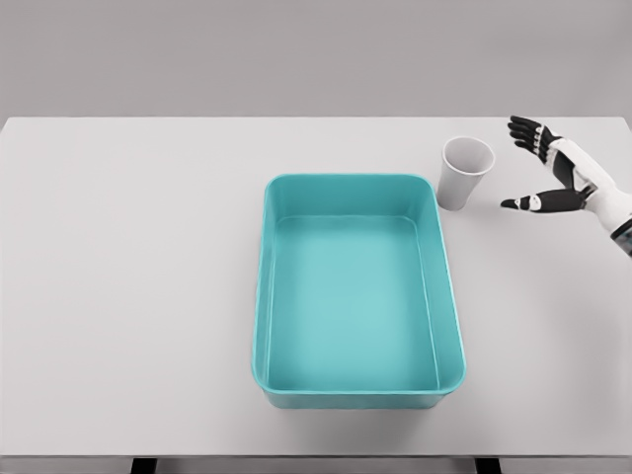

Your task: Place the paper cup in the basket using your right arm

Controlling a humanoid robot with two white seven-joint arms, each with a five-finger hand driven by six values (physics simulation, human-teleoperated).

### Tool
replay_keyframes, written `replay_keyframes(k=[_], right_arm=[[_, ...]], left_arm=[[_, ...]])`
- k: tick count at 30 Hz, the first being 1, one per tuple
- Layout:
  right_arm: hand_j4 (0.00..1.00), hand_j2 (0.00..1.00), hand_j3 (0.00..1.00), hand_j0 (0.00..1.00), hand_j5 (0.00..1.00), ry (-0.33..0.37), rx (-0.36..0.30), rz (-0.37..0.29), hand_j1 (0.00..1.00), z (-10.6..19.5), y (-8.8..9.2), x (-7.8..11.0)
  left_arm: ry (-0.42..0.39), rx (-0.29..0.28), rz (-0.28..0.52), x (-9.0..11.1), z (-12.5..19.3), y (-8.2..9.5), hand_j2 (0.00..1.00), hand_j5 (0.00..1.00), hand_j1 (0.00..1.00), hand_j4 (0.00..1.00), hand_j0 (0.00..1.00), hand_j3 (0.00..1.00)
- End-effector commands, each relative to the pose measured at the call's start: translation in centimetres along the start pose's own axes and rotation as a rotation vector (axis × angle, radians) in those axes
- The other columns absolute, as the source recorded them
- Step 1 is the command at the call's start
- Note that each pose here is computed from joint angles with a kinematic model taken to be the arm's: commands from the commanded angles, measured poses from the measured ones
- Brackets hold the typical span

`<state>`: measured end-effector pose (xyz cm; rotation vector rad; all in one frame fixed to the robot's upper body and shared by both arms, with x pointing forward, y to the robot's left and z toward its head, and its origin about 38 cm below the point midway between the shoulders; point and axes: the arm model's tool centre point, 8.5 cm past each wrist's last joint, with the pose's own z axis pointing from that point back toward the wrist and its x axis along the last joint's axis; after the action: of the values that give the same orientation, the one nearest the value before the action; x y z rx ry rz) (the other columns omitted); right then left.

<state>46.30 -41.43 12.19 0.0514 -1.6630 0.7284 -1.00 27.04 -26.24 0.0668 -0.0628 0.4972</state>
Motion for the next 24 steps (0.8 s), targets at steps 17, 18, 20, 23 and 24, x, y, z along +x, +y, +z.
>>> replay_keyframes(k=[17,18,20,23,24], right_arm=[[1.00,1.00,1.00,1.00,1.00,-0.005,0.025,-0.051,1.00,-2.5,3.1,-0.7],[1.00,1.00,1.00,1.00,1.00,0.000,0.023,-0.054,1.00,-2.4,3.1,-0.8],[1.00,1.00,1.00,1.00,1.00,-0.001,0.023,-0.053,1.00,-2.4,3.1,-0.8],[1.00,1.00,1.00,1.00,1.00,-0.007,0.022,-0.049,1.00,-2.5,2.9,-0.6],[1.00,1.00,1.00,1.00,1.00,-0.010,0.022,-0.048,1.00,-2.6,2.9,-0.5]], left_arm=[[0.000,0.000,0.000,0.0,0.0,0.0,1.00,1.00,1.00,1.00,1.00,1.00],[0.000,0.000,0.000,0.0,0.0,0.0,1.00,1.00,1.00,1.00,1.00,1.00],[0.000,0.000,0.000,0.0,0.0,0.0,1.00,1.00,1.00,1.00,1.00,1.00],[0.000,0.000,0.000,0.0,0.0,0.0,1.00,1.00,1.00,1.00,1.00,1.00],[0.000,0.000,0.000,0.0,0.0,0.0,1.00,1.00,1.00,1.00,1.00,1.00]])
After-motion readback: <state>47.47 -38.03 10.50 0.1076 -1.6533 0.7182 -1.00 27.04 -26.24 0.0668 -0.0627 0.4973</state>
